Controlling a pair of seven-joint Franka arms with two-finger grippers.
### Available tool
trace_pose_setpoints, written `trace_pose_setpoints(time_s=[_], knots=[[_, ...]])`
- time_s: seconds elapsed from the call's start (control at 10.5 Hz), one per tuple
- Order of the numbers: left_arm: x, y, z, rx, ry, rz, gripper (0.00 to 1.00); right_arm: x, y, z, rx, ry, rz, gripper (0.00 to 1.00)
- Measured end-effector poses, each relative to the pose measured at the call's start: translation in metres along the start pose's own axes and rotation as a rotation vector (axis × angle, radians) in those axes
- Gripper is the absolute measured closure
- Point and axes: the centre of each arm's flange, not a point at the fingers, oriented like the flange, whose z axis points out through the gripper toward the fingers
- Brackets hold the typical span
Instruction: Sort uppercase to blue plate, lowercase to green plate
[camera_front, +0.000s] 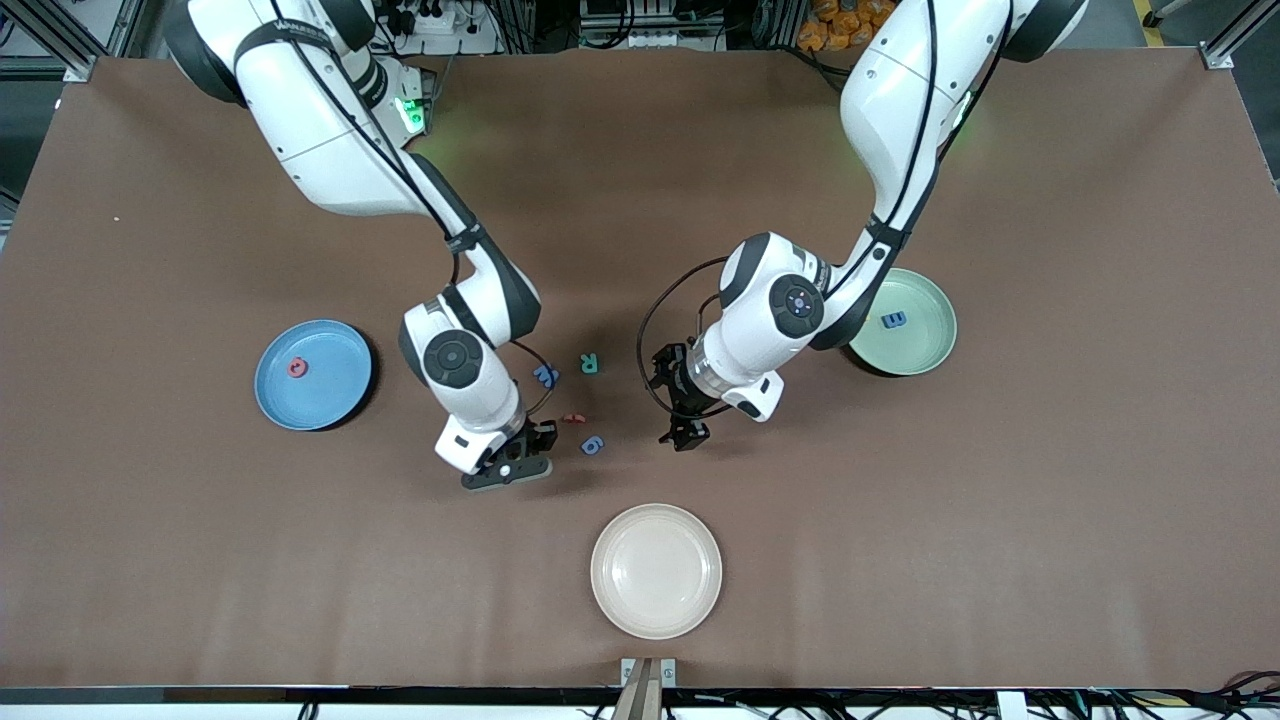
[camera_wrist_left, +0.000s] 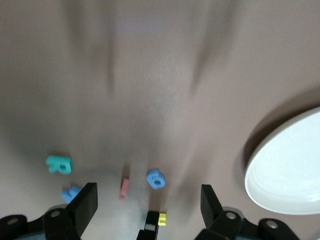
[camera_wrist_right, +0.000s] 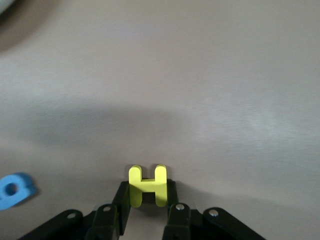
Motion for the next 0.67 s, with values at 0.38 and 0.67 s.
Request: trace_pose_setpoints(time_s=[0.38, 0.67], knots=[[-0.016, -0.002, 0.020, -0.063, -0.077, 0.009, 0.08, -0.016, 0.151, -0.057, -0.102, -0.154, 0.198, 0.67], [-0.028, -0.034, 0.068, -0.037, -0.091, 0.152, 0.09, -0.056, 0.219, -0.099, -0.134, -0.260, 0.305, 0.67]])
